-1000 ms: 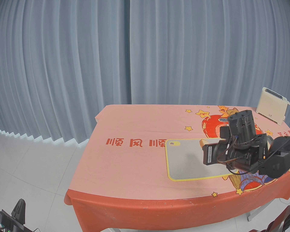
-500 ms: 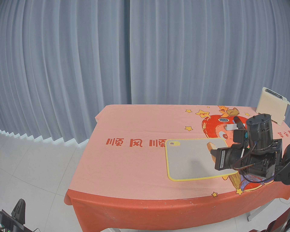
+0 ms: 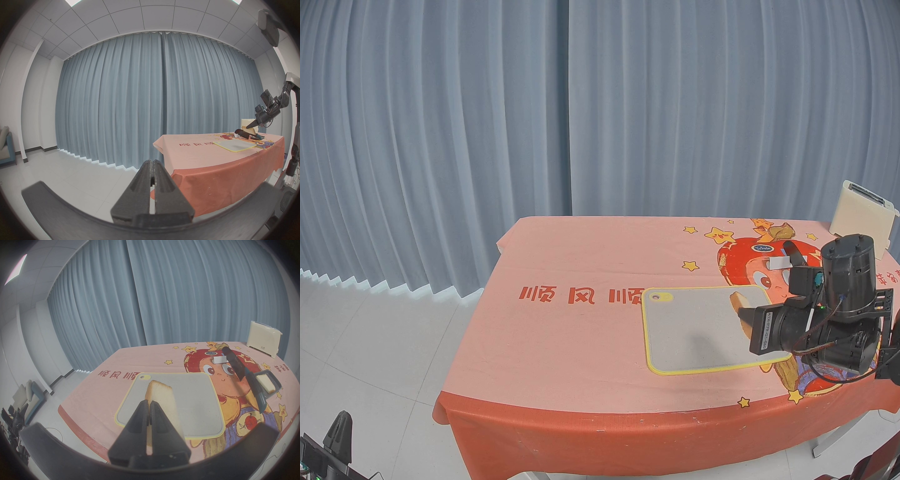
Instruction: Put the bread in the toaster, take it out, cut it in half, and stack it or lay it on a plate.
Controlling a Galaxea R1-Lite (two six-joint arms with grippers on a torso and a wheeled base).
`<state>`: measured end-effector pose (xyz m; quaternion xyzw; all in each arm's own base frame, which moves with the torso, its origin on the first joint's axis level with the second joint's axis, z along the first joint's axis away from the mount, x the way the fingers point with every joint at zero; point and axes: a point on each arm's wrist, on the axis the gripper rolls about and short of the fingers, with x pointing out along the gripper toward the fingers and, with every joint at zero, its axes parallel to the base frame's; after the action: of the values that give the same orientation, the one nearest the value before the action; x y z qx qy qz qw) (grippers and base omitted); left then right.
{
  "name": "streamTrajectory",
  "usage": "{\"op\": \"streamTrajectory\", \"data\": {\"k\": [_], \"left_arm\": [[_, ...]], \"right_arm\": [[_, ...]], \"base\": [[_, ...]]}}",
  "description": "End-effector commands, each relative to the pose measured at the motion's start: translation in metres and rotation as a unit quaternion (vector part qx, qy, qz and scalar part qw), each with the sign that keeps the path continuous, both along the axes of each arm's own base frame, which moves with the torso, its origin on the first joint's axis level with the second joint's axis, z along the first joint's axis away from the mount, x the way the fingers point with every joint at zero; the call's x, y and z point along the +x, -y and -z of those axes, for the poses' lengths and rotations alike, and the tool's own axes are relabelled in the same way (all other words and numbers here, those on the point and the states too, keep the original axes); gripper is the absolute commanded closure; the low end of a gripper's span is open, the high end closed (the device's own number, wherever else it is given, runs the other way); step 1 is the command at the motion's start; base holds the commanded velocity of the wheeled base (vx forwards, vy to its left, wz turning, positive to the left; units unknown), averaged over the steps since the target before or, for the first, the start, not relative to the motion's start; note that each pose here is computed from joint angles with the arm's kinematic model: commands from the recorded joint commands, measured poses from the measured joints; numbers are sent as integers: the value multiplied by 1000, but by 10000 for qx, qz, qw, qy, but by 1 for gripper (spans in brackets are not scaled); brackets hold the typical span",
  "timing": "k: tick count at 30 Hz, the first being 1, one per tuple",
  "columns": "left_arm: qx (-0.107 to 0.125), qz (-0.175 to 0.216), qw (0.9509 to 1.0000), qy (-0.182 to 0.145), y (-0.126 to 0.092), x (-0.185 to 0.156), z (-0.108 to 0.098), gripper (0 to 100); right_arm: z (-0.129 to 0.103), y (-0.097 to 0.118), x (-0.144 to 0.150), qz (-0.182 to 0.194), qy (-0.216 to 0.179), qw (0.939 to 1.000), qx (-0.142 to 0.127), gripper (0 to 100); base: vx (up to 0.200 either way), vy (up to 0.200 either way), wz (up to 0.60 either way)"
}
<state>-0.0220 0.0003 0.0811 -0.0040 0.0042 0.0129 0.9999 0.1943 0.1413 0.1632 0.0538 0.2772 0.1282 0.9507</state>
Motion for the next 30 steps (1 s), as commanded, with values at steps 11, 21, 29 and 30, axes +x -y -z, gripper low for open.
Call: {"op": "streamTrajectory", "data": {"k": [11, 21, 29, 30], "left_arm": [[-6, -9, 10000, -95, 0, 1, 5, 100], [-6, -17, 10000, -95, 0, 1, 5, 100], [-6, -17, 10000, -95, 0, 1, 5, 100], [-6, -17, 10000, -95, 0, 1, 5, 100]], "right_arm": [[2, 1, -3, -41, -22, 10000, -56, 100], [4, 0, -2, -21, 125, 9999, 43, 100], [7, -1, -1, -18, 209, 9997, 94, 100], [7, 0, -2, -18, 203, 9998, 90, 100]], "base": [[0, 0, 0], [0, 0, 0], [0, -150, 0], [0, -200, 0]]}}
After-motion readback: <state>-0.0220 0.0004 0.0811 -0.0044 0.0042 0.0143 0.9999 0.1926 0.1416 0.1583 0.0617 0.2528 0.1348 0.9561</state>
